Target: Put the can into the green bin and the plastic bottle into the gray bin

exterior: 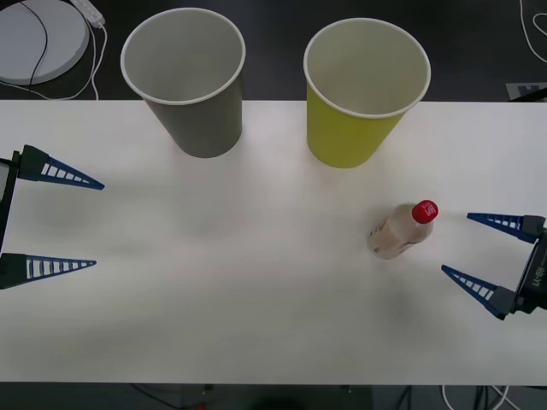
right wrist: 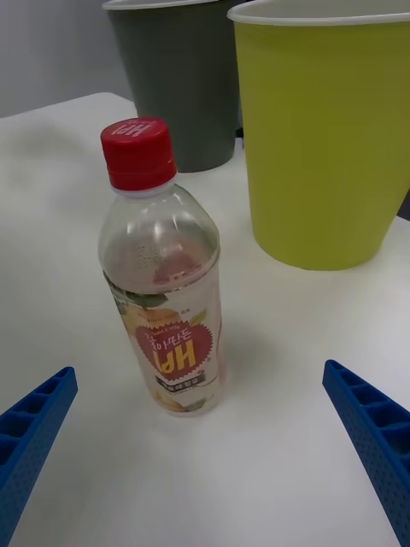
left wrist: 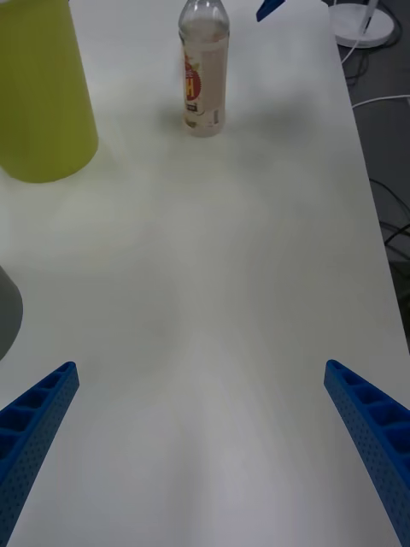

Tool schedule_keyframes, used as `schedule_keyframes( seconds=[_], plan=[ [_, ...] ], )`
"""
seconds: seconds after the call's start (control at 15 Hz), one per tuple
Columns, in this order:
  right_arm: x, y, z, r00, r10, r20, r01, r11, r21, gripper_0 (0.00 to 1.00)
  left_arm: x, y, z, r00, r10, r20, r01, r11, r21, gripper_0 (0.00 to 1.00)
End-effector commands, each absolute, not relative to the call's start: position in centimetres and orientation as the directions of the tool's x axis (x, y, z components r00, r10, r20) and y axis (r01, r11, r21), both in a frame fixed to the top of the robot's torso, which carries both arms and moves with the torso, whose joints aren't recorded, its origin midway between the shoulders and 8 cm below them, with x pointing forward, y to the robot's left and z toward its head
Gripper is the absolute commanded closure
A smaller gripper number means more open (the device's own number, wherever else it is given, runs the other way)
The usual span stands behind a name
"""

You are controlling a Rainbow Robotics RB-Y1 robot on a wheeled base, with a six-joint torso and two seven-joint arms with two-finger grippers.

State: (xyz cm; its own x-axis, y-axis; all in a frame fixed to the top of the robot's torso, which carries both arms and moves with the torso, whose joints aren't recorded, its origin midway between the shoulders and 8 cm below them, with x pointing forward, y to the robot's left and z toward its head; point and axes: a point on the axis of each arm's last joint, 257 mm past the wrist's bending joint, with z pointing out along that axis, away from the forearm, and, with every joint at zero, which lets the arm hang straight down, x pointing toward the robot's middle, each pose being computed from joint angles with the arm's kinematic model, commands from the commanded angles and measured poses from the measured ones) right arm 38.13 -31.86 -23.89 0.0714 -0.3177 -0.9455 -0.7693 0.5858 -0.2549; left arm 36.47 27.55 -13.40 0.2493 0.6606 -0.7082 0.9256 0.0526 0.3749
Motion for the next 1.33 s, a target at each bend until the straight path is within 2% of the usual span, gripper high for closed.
schedule_keyframes(
  seconds=[0.07, 1.33],
  plan=[
    [38.5, -30.6, -24.4, 0.09, -0.328, -0.94, -0.78, 0.564, -0.272, 0.0, 36.5, 27.5, -13.4, 0.249, 0.661, -0.708, 0.926, 0.053, 0.375, 0.0],
    [42.0, -24.4, -25.3, 0.135, -0.324, -0.936, -0.794, 0.53, -0.298, 0.0, 36.5, 27.5, -13.4, 0.249, 0.661, -0.708, 0.926, 0.053, 0.375, 0.0]
  ],
)
